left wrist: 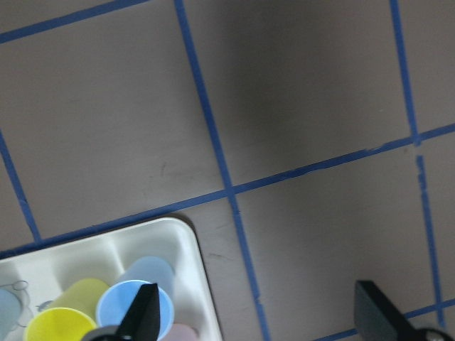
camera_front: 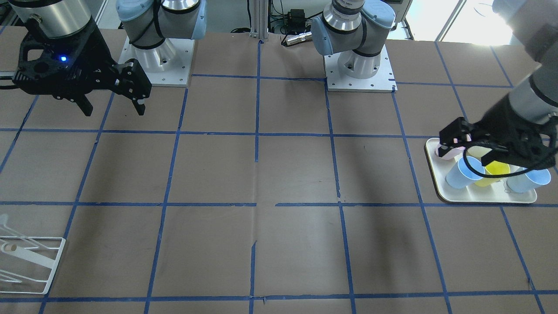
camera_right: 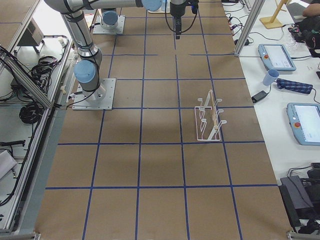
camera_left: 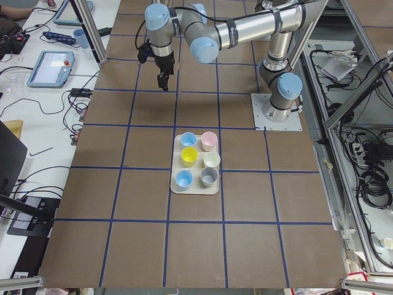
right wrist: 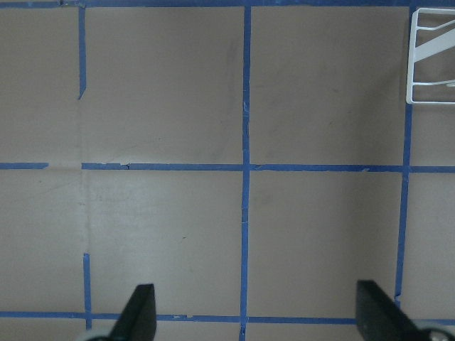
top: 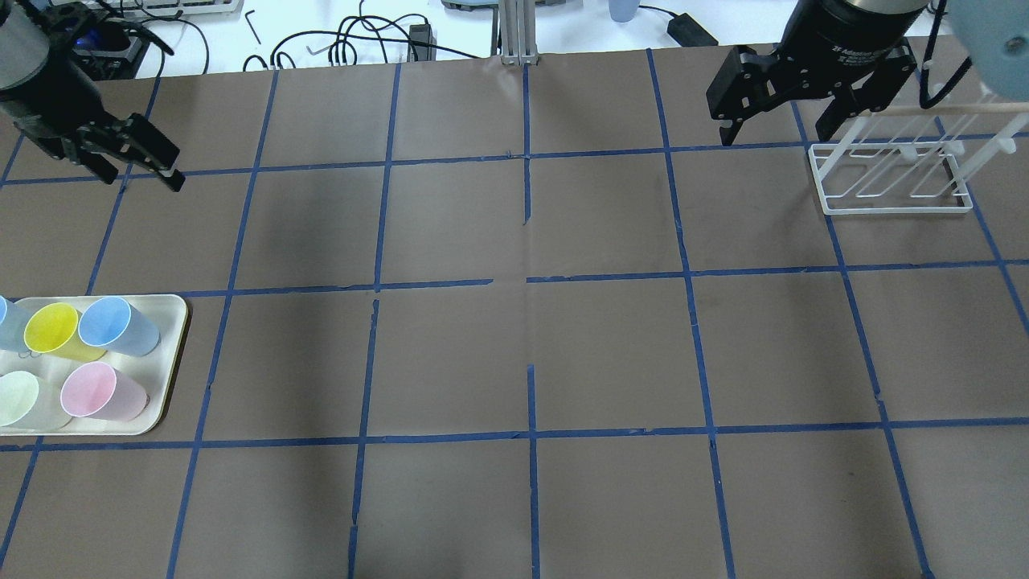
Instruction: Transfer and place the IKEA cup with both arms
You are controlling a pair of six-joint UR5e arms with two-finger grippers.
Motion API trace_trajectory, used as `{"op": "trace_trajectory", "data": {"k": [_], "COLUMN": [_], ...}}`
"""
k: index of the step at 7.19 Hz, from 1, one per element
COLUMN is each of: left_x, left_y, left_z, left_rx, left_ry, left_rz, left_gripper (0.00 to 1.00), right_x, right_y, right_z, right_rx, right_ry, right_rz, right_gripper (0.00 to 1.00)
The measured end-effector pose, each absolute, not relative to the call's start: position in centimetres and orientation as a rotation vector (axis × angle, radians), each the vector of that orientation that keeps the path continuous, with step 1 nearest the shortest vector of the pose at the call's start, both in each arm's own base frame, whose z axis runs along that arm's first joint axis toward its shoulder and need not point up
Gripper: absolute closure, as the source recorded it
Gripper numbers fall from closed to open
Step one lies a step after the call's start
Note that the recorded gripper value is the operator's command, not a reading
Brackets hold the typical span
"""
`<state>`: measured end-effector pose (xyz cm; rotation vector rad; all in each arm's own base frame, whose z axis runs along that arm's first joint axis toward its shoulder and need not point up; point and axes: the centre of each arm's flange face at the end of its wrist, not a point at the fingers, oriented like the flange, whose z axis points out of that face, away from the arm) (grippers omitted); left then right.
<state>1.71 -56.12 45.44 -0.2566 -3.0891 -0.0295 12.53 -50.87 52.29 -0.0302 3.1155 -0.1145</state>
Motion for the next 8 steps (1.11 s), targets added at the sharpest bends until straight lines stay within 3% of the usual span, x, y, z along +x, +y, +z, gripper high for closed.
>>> {"op": "trace_trajectory", "data": {"k": [3,8], "left_x": [-11.1,-13.2], "left_y": [-50.9,-49.6], "left_z": [49.2,50.2], "left_rx": [-0.052,0.071], "left_ry": [-3.105,-3.113], "left_rz": [-0.056,-0.024], "left_gripper": [0.0,0.0], "right_x": [12.5,12.5], "right_y": [-50.8,-50.8], "right_z": [52.4,52.4], "right_rx": [-0.03,-0.032], "right_ry": [3.115,3.115], "right_rz": [-0.117,-0.116], "right_gripper": [0.0,0.0]}}
